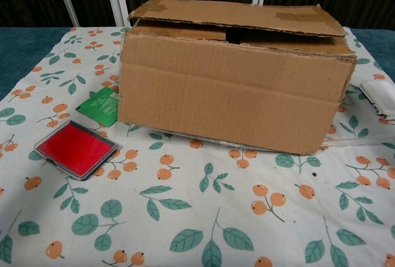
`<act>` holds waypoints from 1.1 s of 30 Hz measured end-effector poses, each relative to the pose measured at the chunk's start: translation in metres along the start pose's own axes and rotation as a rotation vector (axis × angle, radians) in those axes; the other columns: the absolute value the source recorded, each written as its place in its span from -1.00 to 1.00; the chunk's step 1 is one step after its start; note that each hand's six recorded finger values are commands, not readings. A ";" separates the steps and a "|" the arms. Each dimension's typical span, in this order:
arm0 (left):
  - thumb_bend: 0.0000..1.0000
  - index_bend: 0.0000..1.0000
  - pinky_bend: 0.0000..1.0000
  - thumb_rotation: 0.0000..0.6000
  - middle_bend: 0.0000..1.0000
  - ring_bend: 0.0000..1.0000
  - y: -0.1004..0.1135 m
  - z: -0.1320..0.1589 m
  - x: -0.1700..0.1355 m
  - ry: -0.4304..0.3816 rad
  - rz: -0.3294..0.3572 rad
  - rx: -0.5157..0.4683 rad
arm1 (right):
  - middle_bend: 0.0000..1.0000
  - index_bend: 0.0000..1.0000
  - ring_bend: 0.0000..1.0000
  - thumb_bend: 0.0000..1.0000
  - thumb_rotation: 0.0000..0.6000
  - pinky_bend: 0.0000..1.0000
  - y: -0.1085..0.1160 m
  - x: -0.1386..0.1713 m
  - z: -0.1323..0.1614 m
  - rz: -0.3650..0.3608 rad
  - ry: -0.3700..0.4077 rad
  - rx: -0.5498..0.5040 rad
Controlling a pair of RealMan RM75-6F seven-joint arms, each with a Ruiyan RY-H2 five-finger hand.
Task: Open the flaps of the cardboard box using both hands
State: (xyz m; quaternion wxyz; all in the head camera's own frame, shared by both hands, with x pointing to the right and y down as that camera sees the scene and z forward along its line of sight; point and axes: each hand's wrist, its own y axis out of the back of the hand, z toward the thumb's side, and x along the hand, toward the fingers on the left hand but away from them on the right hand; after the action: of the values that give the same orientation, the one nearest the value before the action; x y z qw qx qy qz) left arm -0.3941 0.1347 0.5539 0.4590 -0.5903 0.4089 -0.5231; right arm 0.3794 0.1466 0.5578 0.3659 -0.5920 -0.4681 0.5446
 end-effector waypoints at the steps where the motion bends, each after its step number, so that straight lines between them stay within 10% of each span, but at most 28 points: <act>1: -0.72 -1.00 -1.00 1.00 -1.00 -1.00 -0.004 -0.008 -0.005 0.015 -0.001 0.002 | -1.00 -1.00 -1.00 -0.52 1.00 -0.54 0.001 -0.004 0.006 -0.003 0.014 0.003; 14: -0.72 -1.00 -1.00 1.00 -1.00 -1.00 -0.009 -0.044 -0.017 0.082 0.044 -0.051 | -1.00 -1.00 -1.00 -0.52 1.00 -0.54 -0.017 -0.042 0.105 0.005 0.165 -0.014; 33: -0.72 -1.00 -1.00 1.00 -1.00 -1.00 -0.001 -0.050 -0.015 0.093 0.051 -0.083 | -1.00 -1.00 -1.00 -0.52 1.00 -0.54 -0.036 -0.056 0.125 0.011 0.145 0.003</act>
State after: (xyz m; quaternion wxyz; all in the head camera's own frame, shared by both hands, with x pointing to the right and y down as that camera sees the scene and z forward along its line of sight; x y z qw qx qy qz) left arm -0.4452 0.1442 0.5526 0.4281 -0.5731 0.4661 -0.5206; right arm 0.2525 0.0937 0.5910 0.3970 -0.6317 -0.4363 0.5029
